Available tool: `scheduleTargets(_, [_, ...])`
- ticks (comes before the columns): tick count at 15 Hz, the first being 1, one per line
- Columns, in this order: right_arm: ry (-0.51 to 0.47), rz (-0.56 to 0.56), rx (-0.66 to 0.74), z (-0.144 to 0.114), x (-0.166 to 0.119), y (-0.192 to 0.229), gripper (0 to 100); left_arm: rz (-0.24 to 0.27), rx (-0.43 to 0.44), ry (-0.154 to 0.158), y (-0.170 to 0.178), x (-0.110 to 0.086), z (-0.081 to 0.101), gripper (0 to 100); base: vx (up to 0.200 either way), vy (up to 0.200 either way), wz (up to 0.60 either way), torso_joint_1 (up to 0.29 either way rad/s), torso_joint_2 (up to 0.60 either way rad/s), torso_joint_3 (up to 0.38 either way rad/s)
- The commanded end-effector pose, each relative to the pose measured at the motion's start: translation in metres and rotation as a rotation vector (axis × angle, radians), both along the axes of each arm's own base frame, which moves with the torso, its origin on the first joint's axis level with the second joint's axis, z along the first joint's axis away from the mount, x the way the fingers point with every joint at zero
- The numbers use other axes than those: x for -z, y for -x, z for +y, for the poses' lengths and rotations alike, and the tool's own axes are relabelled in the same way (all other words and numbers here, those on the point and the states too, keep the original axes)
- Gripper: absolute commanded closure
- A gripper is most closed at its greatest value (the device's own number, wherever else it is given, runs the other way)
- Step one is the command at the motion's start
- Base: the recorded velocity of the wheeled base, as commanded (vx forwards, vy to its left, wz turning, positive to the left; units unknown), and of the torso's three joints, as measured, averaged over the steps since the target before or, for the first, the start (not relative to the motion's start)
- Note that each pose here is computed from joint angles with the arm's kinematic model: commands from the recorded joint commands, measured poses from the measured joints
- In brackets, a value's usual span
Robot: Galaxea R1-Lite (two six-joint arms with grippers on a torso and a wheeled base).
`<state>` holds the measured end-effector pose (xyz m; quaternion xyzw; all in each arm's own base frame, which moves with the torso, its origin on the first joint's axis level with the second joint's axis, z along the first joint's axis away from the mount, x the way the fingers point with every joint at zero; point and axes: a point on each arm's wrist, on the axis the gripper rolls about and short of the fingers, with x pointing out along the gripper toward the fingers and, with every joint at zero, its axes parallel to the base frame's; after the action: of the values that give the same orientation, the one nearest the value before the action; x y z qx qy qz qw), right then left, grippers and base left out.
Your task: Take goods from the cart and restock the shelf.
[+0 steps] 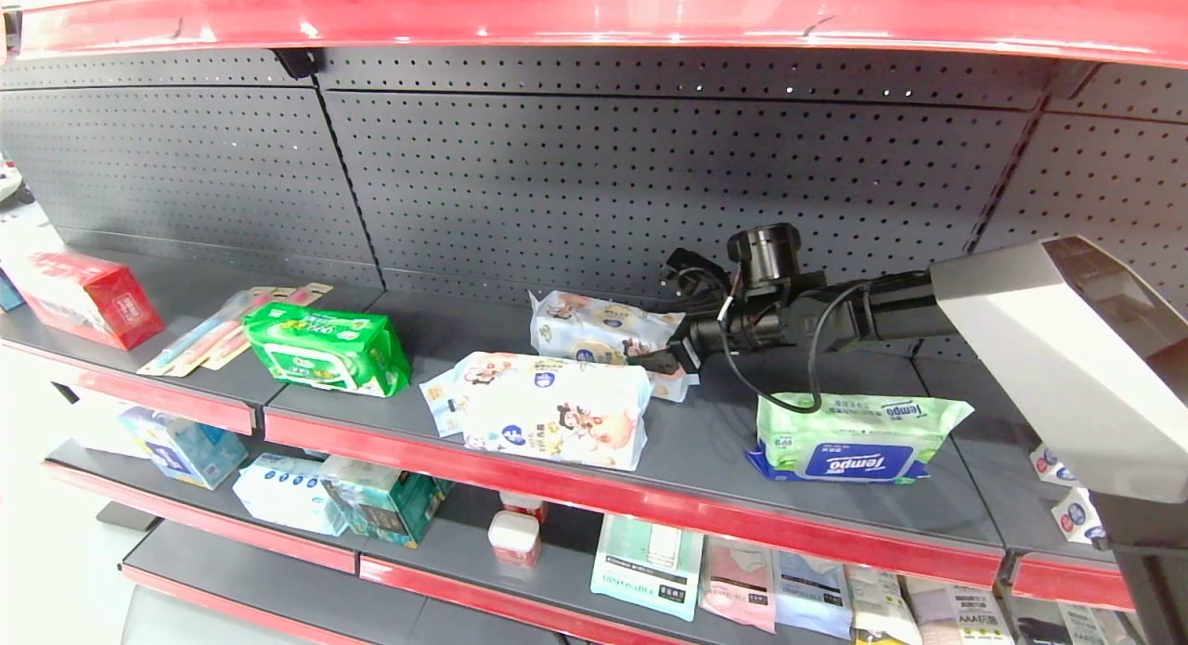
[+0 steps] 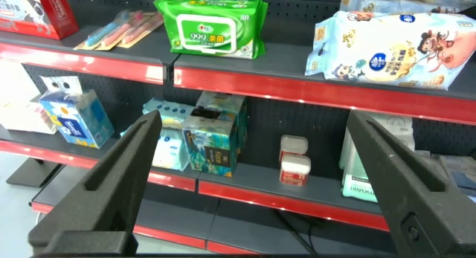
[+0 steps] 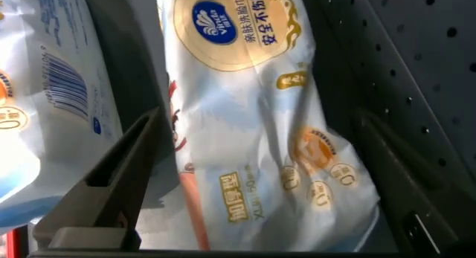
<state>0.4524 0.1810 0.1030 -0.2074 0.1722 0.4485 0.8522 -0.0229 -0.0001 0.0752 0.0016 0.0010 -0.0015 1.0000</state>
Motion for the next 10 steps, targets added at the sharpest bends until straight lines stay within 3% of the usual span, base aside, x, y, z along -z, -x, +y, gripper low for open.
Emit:
scheduleTargets(1, [-0.001, 0.001, 0.006, -0.003, -0.001, 0.000, 0, 0.001, 0.000, 0.000, 0.000, 0.000, 0.000, 0, 0.000, 0.000, 0.00, 0.000, 0.00, 0.000])
scheduleTargets(10, [0.043, 0.024, 0.138, -0.028, -0.002, 0.004, 0, 0.001, 0.000, 0.000, 0.000, 0.000, 0.000, 0, 0.000, 0.000, 0.00, 0.000, 0.00, 0.000])
